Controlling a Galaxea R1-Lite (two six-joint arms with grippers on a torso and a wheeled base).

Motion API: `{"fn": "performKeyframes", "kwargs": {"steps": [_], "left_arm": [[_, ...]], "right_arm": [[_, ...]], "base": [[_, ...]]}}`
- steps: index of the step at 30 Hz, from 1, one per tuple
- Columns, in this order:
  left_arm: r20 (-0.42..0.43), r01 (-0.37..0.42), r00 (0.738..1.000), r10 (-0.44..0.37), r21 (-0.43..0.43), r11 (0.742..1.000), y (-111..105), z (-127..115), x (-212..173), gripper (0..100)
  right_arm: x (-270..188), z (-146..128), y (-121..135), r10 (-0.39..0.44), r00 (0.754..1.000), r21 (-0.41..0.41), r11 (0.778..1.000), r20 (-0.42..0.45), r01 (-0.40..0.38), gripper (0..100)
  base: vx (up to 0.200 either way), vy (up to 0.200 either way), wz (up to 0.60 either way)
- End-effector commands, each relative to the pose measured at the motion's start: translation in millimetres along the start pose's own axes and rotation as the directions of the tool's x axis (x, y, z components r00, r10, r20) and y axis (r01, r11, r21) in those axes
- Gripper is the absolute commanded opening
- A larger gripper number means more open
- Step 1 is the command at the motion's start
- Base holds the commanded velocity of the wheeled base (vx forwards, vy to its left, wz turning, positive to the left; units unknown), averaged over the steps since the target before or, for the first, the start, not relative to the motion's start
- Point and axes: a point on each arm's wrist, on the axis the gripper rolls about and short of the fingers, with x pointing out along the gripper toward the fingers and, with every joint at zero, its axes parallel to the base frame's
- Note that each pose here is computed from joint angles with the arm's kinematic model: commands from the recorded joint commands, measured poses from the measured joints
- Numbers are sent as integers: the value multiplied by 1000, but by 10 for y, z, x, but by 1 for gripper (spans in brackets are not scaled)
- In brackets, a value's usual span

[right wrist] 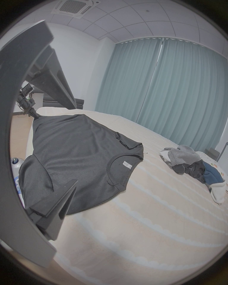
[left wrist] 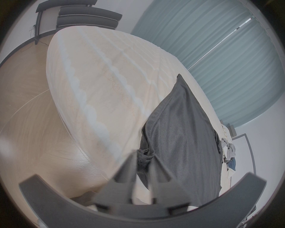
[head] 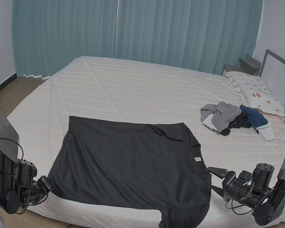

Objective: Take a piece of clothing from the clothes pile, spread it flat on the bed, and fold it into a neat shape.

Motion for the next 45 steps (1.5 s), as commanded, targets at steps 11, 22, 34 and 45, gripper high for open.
{"fn": "performKeyframes", "kwargs": {"steps": [11,22,34,45], "left_arm": [[-21,-84,996,84,-2,996,102,56,-114,0],[-33,-97,995,97,6,995,90,55,-174,0],[-44,-100,994,100,8,995,84,50,-195,0],[-49,-104,993,104,9,995,91,44,-194,0]], "right_arm": [[-197,-93,-79,-82,996,-225,972,-28,74,100],[-118,-299,-263,-297,951,-303,917,-85,259,100],[90,-383,-432,-341,934,-307,905,-110,294,100],[73,-401,-459,-369,923,-318,893,-109,319,0]], "base": [[0,0,0],[0,0,0],[0,0,0],[0,0,0]]}}
